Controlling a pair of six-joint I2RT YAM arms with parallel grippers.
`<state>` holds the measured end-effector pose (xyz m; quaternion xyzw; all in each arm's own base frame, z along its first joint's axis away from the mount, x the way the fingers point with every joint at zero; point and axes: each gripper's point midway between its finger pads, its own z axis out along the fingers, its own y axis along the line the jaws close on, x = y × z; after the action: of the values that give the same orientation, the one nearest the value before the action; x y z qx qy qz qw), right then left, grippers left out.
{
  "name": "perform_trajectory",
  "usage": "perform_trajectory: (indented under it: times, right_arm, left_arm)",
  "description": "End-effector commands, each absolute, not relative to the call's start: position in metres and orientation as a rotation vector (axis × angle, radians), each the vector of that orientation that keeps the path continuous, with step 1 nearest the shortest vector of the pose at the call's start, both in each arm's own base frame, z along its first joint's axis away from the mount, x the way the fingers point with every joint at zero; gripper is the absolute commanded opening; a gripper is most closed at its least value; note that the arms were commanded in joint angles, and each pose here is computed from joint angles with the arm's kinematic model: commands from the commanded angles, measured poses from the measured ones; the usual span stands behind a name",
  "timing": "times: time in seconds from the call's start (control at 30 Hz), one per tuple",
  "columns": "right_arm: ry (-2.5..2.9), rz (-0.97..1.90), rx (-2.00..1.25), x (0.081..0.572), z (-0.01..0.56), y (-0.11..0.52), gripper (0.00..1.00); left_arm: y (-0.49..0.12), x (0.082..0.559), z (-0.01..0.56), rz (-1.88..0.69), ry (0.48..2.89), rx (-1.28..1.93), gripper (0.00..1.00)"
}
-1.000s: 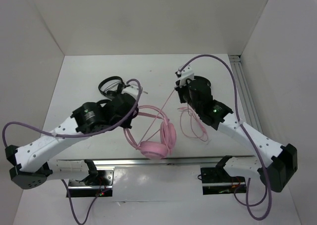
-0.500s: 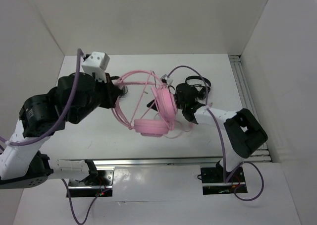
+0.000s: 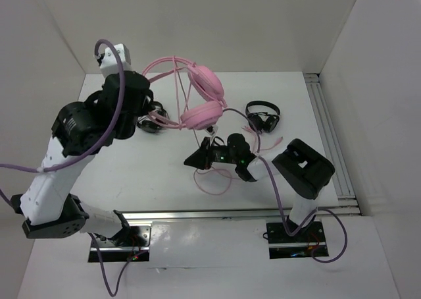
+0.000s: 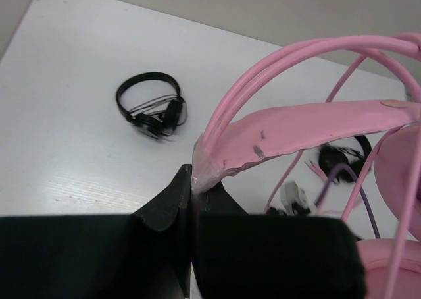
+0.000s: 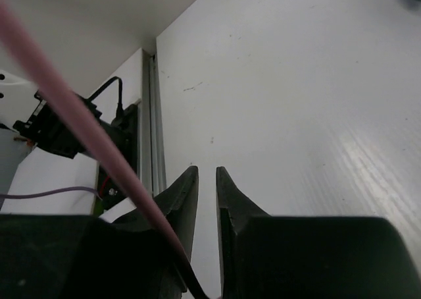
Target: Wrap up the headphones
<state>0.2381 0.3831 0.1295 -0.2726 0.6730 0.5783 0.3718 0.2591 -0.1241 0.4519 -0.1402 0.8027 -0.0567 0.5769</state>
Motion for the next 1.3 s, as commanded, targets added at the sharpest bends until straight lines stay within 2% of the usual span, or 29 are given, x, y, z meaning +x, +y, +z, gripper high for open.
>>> perform_trajectory:
  times: [0.0,0.27,0.4,0.5,0.63,0.9,1.03,1.27]
  right_arm:
    - [1.597,1.515,-0.708,0.218,0.153,0.388,0.25]
    - [1.502,1.471,-0.814,0.142,0.185,0.397,0.11]
    - [1.448,1.459,-0.914,0.104,0.204,0.396,0.02]
    - [1.377,1.362,-0.933,0.089,0.247,0.39,0.0]
    - [1.376,1.153,-0.931,0.091,0.282,0.372,0.0]
    - [1.472,0.611,-0.735,0.16,0.352,0.304,0.0]
    - [1.503,0.349,-0.708,0.189,0.369,0.284,0.0]
    - [1.526,0.041,-0.64,0.215,0.387,0.252,0.0]
  left_arm:
    - [-0.1,0.282,0.502,-0.242,1.659,-0.611,0.0]
    - [-0.062,0.337,0.454,-0.028,1.725,-0.735,0.0]
    - [-0.065,0.353,0.408,0.082,1.814,-0.725,0.0]
    - [-0.064,0.355,0.363,0.221,1.893,-0.679,0.0]
    - [-0.059,0.35,0.332,0.374,1.984,-0.59,0.0]
    - [-0.105,0.319,0.263,0.436,2.235,-0.093,0.0]
    - [-0.128,0.294,0.253,0.358,2.259,0.107,0.0]
    - [-0.127,0.262,0.258,0.31,2.263,0.194,0.0]
